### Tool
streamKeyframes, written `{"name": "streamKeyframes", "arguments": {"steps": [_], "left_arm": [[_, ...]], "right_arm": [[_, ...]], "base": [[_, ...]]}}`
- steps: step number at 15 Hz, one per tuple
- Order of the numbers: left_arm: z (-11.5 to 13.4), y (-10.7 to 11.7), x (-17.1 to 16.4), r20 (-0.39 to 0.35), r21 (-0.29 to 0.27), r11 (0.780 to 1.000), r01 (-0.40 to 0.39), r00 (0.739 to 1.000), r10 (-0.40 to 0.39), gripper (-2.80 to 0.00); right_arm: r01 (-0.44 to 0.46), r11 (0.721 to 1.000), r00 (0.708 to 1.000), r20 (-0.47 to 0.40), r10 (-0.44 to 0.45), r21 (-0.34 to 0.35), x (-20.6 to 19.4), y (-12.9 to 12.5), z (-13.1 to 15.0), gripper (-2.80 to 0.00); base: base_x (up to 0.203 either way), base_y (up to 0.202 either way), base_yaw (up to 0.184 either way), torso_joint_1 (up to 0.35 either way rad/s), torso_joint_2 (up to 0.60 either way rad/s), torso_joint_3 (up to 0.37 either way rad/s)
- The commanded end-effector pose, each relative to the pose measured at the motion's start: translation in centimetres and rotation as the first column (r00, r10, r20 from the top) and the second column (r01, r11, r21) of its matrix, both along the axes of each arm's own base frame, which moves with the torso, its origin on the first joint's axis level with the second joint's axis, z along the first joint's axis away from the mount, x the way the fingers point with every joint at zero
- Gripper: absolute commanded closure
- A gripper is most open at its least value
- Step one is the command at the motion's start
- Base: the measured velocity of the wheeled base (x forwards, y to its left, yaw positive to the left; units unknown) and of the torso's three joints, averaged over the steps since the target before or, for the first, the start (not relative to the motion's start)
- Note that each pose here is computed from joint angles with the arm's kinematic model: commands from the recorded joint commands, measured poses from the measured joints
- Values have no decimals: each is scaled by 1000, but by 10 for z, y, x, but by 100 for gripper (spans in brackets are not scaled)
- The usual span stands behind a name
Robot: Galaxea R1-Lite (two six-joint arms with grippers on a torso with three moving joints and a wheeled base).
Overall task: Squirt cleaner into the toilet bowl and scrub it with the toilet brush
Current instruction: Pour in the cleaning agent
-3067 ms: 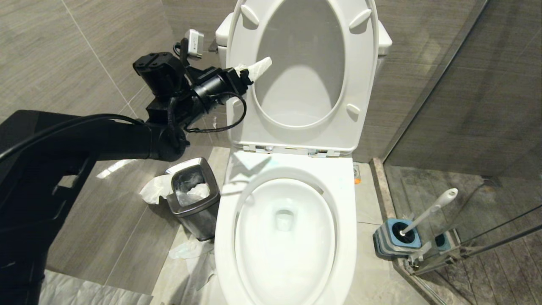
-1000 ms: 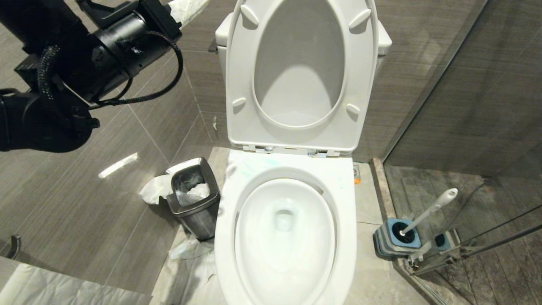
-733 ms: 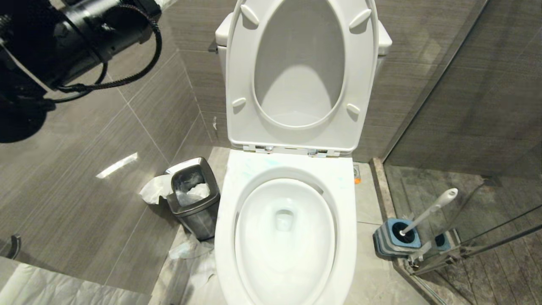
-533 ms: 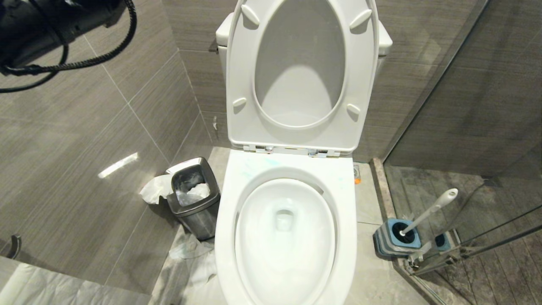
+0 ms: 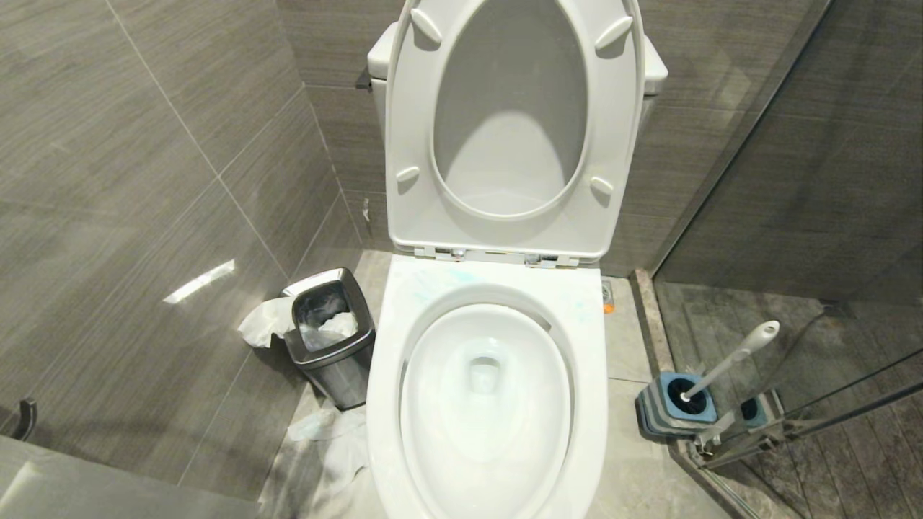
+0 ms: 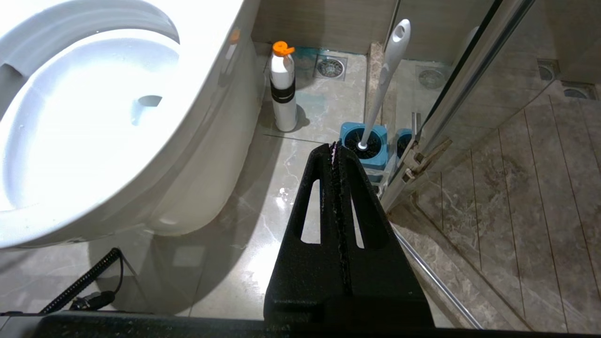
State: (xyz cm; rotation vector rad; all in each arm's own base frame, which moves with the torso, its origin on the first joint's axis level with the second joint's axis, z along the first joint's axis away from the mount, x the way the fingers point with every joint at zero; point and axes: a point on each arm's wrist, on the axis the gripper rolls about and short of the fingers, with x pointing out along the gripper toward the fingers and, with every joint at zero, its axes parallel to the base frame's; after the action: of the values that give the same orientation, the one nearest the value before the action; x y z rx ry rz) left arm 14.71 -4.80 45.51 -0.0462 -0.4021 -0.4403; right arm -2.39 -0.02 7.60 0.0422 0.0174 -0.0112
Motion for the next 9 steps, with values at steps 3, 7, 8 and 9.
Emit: {"name": "streamKeyframes", "arguments": {"steps": [3, 7, 8, 9], "left_arm": [[-1, 30, -87, 68, -19, 994, -106, 992, 107, 0], [-48, 46, -150, 8, 4, 980, -201, 980, 200, 0], [-62, 47, -162, -12, 14, 976, -218, 976, 218, 0], [-76, 47, -172, -31, 24, 973, -231, 972, 232, 0]], "right_arm": [[0, 1000, 1000, -1, 0, 1, 0, 0, 0, 0], [0, 1000, 1000, -1, 0, 1, 0, 0, 0, 0], [0, 1000, 1000, -1, 0, 1, 0, 0, 0, 0], [0, 1000, 1000, -1, 0, 1, 0, 0, 0, 0]], "base": [[0, 0, 0, 0, 0, 0], [0, 0, 0, 0, 0, 0], [0, 0, 0, 0, 0, 0], [0, 0, 0, 0, 0, 0]]}}
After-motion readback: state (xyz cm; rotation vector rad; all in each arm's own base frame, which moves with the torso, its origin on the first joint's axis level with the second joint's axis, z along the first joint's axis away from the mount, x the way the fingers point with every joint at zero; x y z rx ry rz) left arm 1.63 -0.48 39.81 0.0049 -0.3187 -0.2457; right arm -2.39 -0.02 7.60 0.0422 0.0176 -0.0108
